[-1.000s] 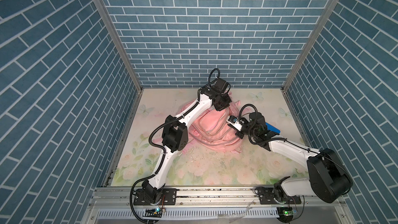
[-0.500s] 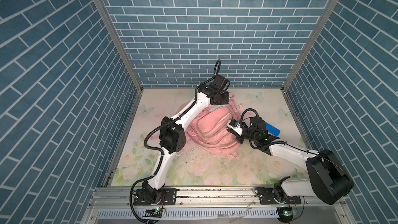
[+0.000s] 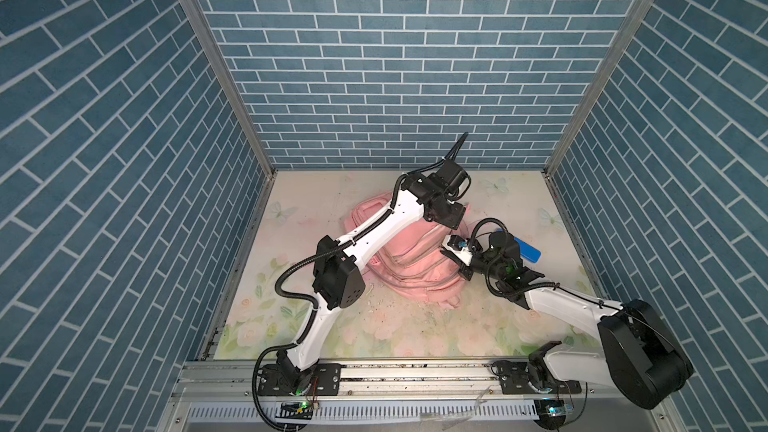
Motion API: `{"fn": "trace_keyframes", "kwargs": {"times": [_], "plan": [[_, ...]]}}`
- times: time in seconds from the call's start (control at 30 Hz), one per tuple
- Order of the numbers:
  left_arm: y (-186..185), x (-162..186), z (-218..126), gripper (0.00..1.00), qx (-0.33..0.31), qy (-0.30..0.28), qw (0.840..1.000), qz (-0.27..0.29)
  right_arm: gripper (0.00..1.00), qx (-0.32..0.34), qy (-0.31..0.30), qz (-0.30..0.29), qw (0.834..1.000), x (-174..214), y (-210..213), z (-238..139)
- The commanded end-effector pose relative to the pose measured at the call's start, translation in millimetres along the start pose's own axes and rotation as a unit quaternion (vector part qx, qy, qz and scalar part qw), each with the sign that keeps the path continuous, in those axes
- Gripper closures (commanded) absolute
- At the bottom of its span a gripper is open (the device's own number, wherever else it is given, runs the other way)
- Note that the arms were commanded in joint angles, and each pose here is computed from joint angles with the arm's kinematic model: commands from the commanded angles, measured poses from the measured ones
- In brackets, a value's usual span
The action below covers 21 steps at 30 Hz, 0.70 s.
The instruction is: Pack the student bag
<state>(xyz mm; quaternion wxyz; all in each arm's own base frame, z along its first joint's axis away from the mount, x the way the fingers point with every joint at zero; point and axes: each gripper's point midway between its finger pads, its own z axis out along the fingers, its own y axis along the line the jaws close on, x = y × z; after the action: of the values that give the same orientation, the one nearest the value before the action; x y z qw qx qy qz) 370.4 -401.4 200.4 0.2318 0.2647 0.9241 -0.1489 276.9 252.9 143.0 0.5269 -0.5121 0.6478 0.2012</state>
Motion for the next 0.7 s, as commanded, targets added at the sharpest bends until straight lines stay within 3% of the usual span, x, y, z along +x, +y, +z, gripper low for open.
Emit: {"fn": "trace_keyframes", "kwargs": {"times": [0.0,0.27,0.37,0.43,0.47,0.67], "plan": [[3.0,28.2,23.5,0.33,-0.015,0.054,0.998,0.026,1.0,0.016,-0.047,-0.049,0.998,-26.7,-5.6,-7.8],[2.9,53.3,59.0,0.36,-0.056,0.103,0.993,0.024,1.0,0.019,-0.04,-0.065,0.997,-24.6,-2.5,-7.5],[7.4,51.7,65.4,0.54,-0.07,0.106,0.992,0.014,1.0,0.027,-0.038,-0.065,0.997,-23.5,-3.8,-8.6],[7.7,43.2,64.0,0.87,-0.067,0.097,0.993,0.0,1.0,0.028,-0.03,-0.063,0.997,-19.7,-3.9,-8.2],[8.5,38.2,62.8,0.98,-0.065,0.091,0.994,-0.014,1.0,0.026,-0.026,-0.064,0.997,-19.0,-3.6,-7.8],[12.3,-15.8,41.4,1.0,-0.011,0.008,0.993,-0.117,1.0,-0.027,-0.006,-0.055,0.998,-16.3,24.9,4.6]]}}
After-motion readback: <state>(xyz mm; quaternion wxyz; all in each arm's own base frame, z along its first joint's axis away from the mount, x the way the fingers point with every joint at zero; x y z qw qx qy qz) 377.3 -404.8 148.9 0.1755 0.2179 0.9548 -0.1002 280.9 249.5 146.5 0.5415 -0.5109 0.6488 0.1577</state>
